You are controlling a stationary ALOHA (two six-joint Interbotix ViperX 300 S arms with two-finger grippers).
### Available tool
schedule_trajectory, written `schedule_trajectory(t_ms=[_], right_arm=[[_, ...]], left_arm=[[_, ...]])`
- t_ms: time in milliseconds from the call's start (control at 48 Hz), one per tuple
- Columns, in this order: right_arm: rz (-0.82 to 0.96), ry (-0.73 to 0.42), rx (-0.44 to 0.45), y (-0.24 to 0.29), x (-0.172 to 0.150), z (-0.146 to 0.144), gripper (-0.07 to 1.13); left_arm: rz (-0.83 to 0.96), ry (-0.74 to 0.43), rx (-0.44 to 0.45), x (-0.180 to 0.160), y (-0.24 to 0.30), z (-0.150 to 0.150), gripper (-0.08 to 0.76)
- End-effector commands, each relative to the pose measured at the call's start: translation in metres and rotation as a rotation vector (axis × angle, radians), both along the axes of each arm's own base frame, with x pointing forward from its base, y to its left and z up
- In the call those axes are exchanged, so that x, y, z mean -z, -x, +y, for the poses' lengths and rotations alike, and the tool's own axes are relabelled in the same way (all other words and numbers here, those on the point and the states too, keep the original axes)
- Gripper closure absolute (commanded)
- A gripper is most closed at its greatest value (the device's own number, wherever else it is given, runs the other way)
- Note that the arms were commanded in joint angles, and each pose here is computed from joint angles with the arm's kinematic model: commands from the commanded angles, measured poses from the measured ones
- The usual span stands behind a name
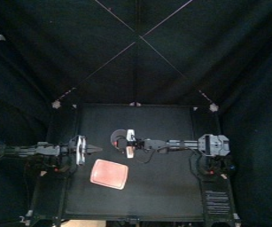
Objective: Pick the red chile then place it in the grey bowl
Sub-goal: Drop red chile in the grey bowl and return to neutral
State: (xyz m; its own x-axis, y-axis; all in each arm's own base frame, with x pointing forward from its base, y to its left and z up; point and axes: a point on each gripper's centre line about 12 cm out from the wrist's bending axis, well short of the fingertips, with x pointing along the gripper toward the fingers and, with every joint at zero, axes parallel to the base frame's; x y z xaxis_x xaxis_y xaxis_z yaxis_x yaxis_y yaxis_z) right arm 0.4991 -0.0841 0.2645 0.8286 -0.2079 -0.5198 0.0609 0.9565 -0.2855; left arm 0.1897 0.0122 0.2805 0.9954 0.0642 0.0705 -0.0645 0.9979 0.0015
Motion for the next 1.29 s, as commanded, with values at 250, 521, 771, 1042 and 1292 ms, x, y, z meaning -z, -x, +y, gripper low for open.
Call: schedule_trajectory(t_ms=[250,521,771,1042,1292], right_arm=[[-0.023,-0.075,0.054,0.001,0.011,-0.019,0.28],[-0.162,-0.109,0.044,0.021,-0.016,-0.012,0.14],[-0.439,-0.136,0.006,0.093,-0.076,0.010,0.14],[-0.584,-0.178,-0.106,0.203,-0.100,0.063,0.14],[-0.684,-0.228,-0.176,0.284,-0.089,0.085,0.14]], left_arm=[[-0.012,-0.001,-0.002,-0.004,-0.001,0.000,0.716],[-0.012,-0.001,-0.002,-0.004,-0.001,0.000,0.716],[-0.012,0.001,-0.002,-0.004,-0.001,0.000,0.716],[-0.017,-0.001,-0.006,-0.005,0.000,0.001,0.716],[-0.018,-0.004,-0.007,-0.005,0.001,0.001,0.716]])
